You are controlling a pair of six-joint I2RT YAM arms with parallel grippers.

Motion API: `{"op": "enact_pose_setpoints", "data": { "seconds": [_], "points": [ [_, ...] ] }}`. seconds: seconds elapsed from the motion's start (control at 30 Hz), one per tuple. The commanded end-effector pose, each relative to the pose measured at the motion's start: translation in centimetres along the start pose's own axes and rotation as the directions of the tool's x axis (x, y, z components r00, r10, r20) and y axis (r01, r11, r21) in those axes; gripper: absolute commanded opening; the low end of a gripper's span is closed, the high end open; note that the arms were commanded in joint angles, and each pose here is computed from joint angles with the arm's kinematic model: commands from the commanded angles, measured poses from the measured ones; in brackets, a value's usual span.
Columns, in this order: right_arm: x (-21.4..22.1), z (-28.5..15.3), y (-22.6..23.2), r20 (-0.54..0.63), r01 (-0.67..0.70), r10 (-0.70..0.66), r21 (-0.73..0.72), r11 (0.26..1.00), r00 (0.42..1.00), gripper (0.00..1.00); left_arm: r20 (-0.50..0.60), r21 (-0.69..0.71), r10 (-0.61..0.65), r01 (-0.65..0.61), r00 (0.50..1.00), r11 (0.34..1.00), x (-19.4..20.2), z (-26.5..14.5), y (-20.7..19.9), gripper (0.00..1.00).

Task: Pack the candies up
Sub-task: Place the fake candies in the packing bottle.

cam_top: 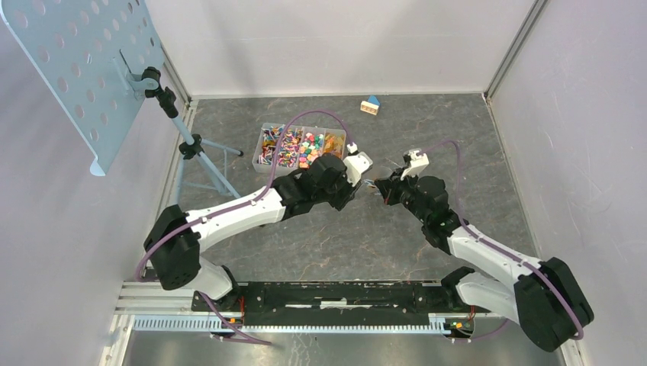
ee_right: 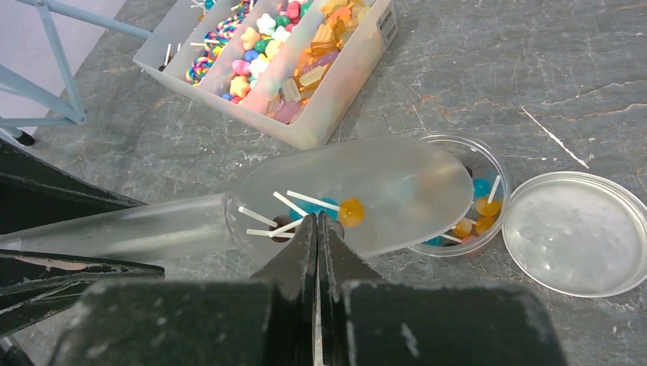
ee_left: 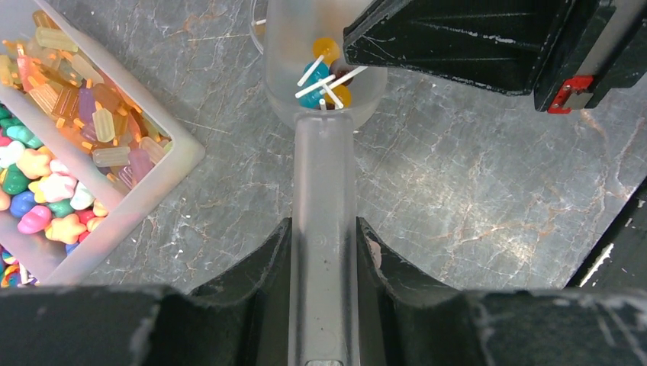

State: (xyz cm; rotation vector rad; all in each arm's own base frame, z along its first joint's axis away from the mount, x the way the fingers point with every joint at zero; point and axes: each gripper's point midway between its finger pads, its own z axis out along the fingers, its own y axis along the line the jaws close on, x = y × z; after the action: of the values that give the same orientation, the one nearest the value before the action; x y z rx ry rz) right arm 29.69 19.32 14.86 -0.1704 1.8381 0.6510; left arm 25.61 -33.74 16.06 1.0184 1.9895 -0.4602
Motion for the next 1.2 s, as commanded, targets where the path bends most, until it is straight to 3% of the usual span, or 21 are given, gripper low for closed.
{"op": "enact_pose_setpoints", "data": {
  "seconds": [0.0, 0.67, 1.17],
  "points": [
    [0.2, 0.9, -0.6, 0.019, 0.017, -0.017, 0.015, 1.0, 1.0, 0.0, 0.12, 0.0, -0.061, 0.062, 0.991, 0.998, -4.5, -0.1, 0.8, 0.02],
    [2.9, 2.8, -1.8, -0.052, 0.028, -0.026, 0.04, 0.999, 0.998, 0.0, 0.105, -0.002, -0.043, 0.044, 0.994, 0.999, -6.4, 2.2, 1.7, 0.02],
    [3.0, 3.0, -1.5, -0.057, 0.015, -0.014, 0.026, 1.0, 0.998, 0.0, 0.107, -0.019, 0.007, -0.005, 0.994, 1.0, -8.1, 1.2, 2.2, 0.02]
  ]
}}
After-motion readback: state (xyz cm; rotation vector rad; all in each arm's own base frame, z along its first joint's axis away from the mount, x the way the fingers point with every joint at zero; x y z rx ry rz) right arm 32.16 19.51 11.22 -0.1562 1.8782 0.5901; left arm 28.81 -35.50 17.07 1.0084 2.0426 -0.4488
